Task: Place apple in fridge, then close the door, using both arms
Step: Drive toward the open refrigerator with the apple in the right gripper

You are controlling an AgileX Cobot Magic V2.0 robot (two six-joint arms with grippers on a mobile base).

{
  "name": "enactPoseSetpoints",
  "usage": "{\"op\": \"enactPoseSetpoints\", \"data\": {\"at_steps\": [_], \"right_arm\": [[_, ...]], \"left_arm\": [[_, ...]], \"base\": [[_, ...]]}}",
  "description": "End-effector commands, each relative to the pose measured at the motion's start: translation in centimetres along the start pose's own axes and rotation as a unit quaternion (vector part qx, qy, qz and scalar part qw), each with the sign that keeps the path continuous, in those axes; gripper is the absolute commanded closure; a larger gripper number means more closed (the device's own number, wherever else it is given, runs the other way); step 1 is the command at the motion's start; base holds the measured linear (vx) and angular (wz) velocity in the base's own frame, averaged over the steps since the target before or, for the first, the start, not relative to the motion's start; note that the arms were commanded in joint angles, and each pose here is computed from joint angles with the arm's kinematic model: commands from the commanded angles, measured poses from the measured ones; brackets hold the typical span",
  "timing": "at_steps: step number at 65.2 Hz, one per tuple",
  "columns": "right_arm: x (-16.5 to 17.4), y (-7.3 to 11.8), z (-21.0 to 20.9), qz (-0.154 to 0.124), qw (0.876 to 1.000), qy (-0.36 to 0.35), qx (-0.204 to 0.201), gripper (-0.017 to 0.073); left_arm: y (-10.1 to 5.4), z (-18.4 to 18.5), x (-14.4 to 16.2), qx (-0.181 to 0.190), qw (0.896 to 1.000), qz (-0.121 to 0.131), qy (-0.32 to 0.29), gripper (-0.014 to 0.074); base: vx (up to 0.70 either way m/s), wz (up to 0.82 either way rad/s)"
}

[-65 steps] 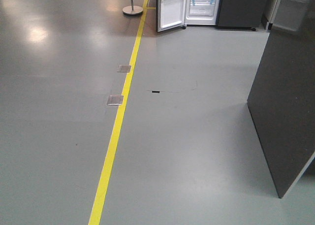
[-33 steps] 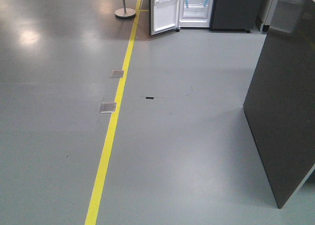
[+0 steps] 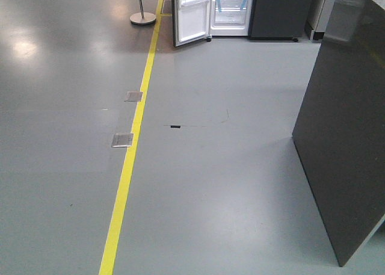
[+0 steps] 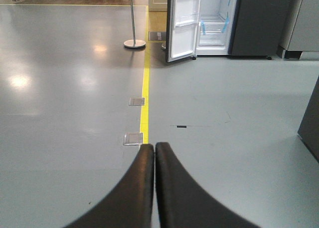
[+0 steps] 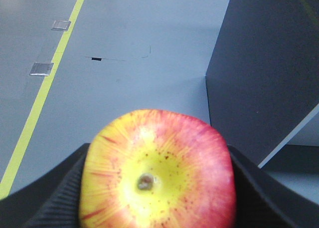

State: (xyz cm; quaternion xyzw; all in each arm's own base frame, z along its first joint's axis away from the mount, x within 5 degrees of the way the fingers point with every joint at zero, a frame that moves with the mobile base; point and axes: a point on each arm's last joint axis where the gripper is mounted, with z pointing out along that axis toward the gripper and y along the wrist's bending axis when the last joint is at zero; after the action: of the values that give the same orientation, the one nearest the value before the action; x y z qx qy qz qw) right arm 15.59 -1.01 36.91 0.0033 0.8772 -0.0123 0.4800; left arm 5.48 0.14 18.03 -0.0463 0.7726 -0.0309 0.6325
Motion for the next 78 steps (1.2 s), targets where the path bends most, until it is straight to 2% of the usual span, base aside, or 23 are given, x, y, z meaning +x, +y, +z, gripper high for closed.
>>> {"op": "enactPoseSetpoints", "data": {"at_steps": [1,78], "right_arm": [[-1.5,-0.07,-0.69,-0.004,0.998,-0.056,0.005,0.0344],[-1.5,-0.07,-0.69,-0.004,0.998,-0.056,0.005,0.0344]], "left_arm": [[-0.08,0.07,-0.06,0.008,0.999,-0.005,-0.033,0.0599],[-0.08,0.07,-0.06,0.008,0.999,-0.005,-0.033,0.0599]], "base": [[0.11,-0.03],[0.16,-0.03]]}}
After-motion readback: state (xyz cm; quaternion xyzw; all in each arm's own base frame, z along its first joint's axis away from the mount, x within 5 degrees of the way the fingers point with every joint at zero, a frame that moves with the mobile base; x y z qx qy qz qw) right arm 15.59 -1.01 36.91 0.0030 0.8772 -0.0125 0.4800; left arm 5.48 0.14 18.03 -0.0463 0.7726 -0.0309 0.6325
